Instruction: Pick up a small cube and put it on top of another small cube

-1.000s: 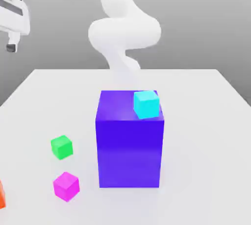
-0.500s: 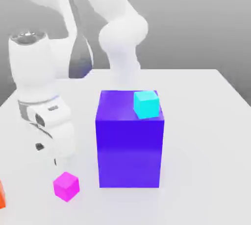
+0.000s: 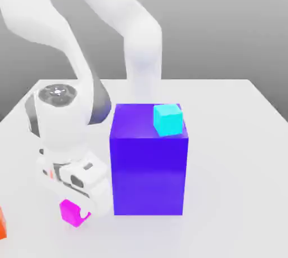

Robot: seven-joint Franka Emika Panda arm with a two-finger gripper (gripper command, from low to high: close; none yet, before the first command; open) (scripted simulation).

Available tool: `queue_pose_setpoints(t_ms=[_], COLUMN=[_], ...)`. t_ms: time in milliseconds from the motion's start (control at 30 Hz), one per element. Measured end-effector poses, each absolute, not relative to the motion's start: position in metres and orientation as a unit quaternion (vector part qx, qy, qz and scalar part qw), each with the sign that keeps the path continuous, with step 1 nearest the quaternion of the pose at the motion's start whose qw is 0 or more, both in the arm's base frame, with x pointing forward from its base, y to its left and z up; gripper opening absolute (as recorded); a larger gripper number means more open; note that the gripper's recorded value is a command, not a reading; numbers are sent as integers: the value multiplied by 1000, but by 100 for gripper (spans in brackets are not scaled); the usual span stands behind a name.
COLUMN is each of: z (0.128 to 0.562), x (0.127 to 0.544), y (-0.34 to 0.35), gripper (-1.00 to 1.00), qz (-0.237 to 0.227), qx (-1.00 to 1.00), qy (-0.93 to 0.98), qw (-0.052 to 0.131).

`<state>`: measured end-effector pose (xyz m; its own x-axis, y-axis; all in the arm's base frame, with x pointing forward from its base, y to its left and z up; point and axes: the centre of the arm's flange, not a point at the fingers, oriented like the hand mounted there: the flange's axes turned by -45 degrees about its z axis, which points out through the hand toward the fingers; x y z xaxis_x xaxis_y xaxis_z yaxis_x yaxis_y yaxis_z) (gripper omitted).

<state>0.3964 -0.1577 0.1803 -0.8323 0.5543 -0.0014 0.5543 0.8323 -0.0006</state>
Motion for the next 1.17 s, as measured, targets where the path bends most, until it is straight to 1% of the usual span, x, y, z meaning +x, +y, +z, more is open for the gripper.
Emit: queue_pose_setpoints(t_ms=[67,200,567,800,900,1067,1100,1167], z=[193,205,230,242,229,184,179,179], x=[387,362,287,241,233,232,231,231], y=[-163,-177,-203,-206,-208,-207,-207,-207], gripper=[-100,-100,-100,-100,-100,-100,100,100], qz=[0,3,3,-2,-3,-3,-3,-3], qx=[271,214,48,-59,-80,-84,-84,-84], qy=[963,977,999,998,997,997,996,996], qw=[0,1,4,1,0,1,0,0])
